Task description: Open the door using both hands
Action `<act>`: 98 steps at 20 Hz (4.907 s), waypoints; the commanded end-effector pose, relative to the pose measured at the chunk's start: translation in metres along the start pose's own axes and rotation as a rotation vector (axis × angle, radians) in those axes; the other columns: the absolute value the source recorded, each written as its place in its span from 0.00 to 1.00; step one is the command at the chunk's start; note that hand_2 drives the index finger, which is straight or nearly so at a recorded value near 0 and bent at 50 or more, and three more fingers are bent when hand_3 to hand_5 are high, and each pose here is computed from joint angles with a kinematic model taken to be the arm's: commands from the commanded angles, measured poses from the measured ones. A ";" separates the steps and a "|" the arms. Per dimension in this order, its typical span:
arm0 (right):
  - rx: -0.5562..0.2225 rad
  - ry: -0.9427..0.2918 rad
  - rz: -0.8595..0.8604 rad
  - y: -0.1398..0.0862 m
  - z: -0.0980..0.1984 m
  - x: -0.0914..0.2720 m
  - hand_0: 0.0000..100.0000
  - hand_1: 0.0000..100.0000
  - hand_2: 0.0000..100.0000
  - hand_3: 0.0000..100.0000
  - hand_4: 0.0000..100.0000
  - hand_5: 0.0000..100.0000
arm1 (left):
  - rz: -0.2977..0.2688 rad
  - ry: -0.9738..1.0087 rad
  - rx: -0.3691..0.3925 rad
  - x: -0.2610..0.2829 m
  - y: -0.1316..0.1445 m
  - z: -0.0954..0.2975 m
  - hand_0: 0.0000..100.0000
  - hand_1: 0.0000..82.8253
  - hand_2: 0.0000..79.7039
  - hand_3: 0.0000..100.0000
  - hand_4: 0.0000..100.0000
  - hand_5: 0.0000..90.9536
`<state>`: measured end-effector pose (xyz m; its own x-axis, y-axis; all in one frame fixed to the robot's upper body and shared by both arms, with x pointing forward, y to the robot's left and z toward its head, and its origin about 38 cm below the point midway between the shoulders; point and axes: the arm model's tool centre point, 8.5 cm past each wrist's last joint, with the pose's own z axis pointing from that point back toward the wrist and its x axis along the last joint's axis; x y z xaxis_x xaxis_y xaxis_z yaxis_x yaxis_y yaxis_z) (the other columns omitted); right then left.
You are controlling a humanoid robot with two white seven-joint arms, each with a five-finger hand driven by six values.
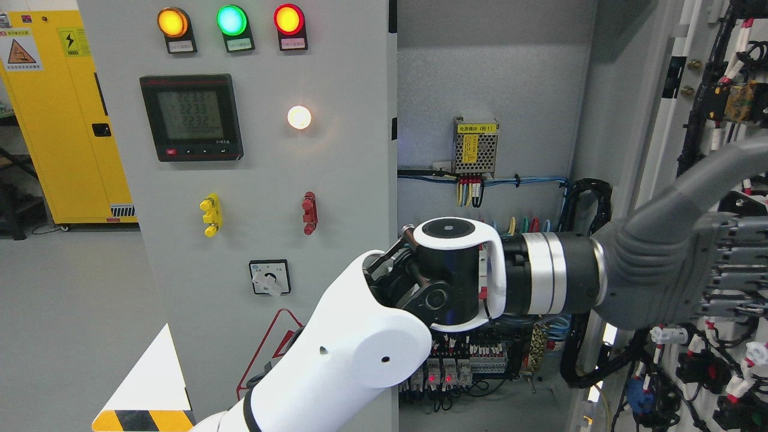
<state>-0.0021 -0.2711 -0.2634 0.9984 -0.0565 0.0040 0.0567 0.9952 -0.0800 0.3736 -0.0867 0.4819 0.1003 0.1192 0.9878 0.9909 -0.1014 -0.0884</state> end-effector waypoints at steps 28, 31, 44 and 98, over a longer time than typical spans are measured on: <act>-0.027 -0.002 0.017 -0.017 0.000 0.001 0.20 0.12 0.00 0.00 0.00 0.00 | 0.236 0.315 1.062 -0.570 -0.148 0.352 0.00 0.00 0.00 0.00 0.00 0.00; -0.025 -0.002 0.017 -0.016 0.000 0.001 0.20 0.12 0.00 0.00 0.00 0.00 | 0.384 0.461 1.136 -0.632 -0.198 0.389 0.00 0.00 0.00 0.00 0.00 0.00; -0.031 -0.005 0.018 -0.020 0.001 0.003 0.20 0.12 0.00 0.00 0.00 0.00 | 1.113 0.906 1.315 -0.716 -0.347 0.438 0.00 0.00 0.00 0.00 0.00 0.00; 0.453 -2.191 0.143 0.128 0.551 0.357 0.20 0.12 0.00 0.00 0.00 0.00 | 1.158 1.039 1.424 -0.720 -0.347 0.443 0.00 0.00 0.00 0.00 0.00 0.00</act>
<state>0.3366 -0.1256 0.2028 -0.4250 -0.1103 0.8984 -0.3401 0.9393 -0.0456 0.0119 0.3000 -0.2560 0.9934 0.0514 0.1029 -0.0424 0.9953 -0.0872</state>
